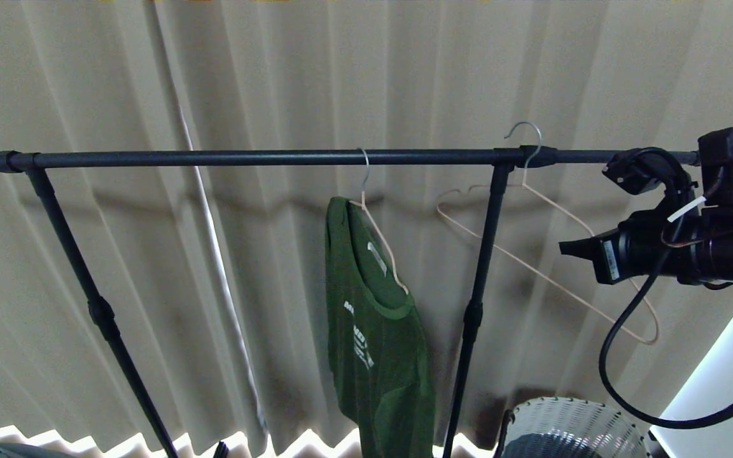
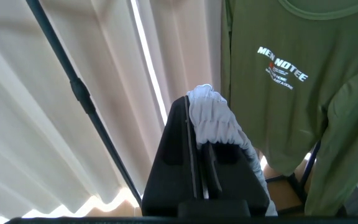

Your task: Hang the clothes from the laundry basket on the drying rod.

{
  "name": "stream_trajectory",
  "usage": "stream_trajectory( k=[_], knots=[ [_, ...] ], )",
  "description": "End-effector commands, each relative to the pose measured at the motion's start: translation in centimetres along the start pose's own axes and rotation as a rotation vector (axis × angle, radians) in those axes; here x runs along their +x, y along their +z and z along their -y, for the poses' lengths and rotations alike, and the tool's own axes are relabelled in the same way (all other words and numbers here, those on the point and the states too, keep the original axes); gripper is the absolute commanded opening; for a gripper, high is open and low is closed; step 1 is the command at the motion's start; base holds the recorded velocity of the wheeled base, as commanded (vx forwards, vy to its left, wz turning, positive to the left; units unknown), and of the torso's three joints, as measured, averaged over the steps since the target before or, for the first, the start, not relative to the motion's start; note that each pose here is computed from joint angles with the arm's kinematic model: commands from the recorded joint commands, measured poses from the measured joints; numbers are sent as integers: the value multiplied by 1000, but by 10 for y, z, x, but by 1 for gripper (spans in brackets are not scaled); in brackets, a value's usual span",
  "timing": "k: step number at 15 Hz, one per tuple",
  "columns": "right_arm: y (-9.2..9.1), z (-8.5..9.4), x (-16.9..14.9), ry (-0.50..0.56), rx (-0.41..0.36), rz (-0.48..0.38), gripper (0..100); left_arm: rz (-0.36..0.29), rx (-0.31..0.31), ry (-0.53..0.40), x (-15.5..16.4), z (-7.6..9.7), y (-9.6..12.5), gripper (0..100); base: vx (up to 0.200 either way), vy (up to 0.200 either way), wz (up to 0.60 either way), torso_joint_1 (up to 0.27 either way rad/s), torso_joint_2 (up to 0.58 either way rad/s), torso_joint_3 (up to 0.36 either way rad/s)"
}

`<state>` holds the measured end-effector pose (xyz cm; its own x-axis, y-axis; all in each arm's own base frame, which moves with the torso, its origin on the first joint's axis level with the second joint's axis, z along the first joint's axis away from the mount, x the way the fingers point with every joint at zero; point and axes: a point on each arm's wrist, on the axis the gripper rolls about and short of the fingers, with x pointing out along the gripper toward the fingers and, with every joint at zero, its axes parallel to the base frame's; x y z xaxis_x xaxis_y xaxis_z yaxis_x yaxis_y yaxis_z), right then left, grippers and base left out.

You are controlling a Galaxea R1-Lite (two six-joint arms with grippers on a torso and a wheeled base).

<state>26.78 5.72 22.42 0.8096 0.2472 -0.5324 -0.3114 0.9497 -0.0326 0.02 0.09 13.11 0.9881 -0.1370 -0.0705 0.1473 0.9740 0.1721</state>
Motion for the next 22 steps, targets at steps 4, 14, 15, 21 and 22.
stream_trajectory(
  k=[4,14,15,21,22],
  knots=[
    [-7,-2,-29,-11,13,59,0,-3,2,-1,1,0,0,0,0,0,0,0,0,0],
    [-76,-6,-97,-106,74,124,0,13,13,-52,-1,1,-2,0,0,0,0,0,0,0],
    [-81,-6,-100,-111,77,123,0,19,12,-53,-2,1,-4,0,0,0,0,0,0,0],
    [-100,1,-100,-167,114,78,0,12,48,-54,-1,2,-7,0,-100,0,0,3,3,1],
    [-101,1,-100,-166,114,77,0,11,48,-54,-1,2,-8,0,-200,0,0,7,2,2]
  ],
)
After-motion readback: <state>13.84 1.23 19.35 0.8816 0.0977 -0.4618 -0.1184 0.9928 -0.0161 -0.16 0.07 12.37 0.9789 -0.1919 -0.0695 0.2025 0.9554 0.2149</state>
